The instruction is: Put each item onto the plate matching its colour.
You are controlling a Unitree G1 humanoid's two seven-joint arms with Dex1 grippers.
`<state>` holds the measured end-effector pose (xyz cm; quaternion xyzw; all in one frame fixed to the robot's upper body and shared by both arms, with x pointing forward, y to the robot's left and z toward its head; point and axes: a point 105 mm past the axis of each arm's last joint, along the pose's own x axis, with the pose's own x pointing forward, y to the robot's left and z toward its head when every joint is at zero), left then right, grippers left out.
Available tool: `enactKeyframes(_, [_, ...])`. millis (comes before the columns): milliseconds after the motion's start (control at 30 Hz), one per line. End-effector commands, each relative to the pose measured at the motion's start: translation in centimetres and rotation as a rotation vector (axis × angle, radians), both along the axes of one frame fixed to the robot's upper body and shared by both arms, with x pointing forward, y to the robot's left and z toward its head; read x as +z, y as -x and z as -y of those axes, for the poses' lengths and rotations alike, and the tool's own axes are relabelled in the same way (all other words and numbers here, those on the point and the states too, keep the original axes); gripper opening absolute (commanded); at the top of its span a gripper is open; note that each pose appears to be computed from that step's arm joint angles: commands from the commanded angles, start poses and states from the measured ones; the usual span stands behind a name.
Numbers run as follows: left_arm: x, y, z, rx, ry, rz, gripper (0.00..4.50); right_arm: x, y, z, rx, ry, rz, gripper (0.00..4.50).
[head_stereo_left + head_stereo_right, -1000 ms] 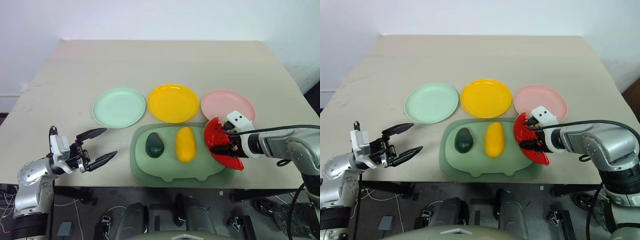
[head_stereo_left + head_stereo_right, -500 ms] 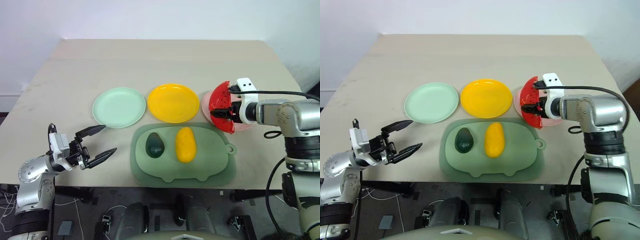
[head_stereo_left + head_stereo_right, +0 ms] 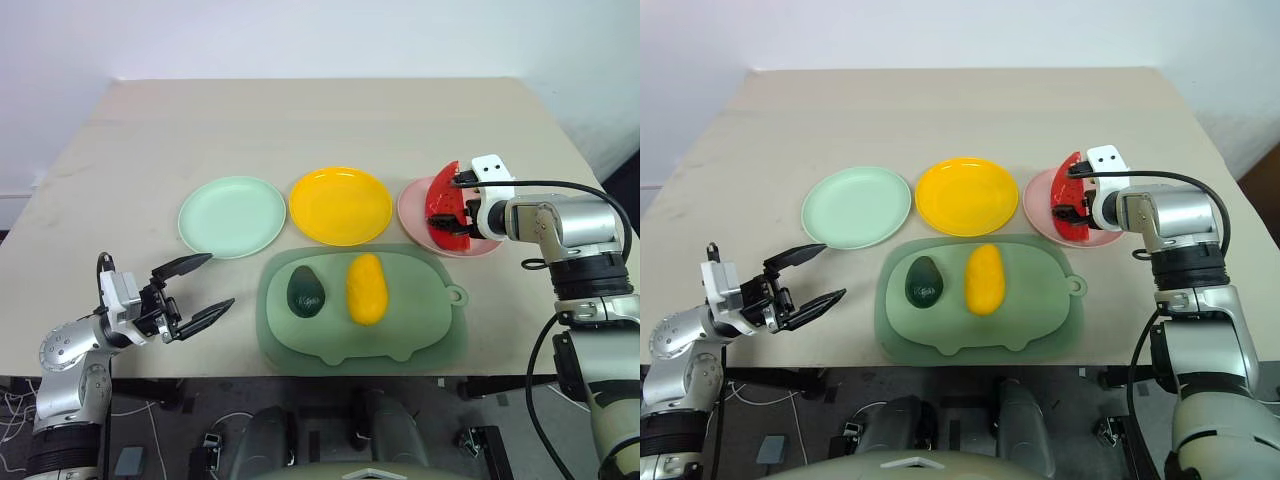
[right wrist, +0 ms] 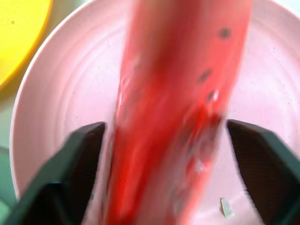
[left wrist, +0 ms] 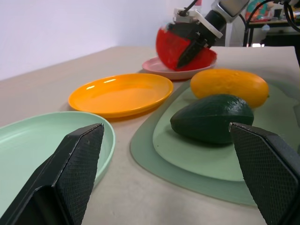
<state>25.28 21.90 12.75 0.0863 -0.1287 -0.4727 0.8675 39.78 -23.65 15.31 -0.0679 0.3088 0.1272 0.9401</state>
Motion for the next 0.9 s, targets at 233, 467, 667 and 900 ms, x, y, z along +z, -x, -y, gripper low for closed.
enactKeyframes(233, [0.5, 0.0, 0.1, 0.012, -0.008, 0.034, 4.5, 8.6, 2.1, 0.2, 0.176, -0.021, 0.182, 4.48])
enactKeyframes(467, [0.6, -0.1, 0.2, 0.021, -0.002, 0.041, 4.5, 9.8, 7.8, -3.6, 0.465, 0.001, 0.147, 4.48])
enactKeyframes(667, [0.7, -0.2, -0.1, 0.021, -0.01, 0.038, 4.5, 7.7, 11.4, -8.0, 0.598, -0.129, 0.001, 4.48])
enactKeyframes(900, [0.8, -0.1, 0.0, 0.014, -0.012, 0.037, 4.5, 4.5, 11.7, -11.4, 0.628, -0.255, -0.084, 4.48])
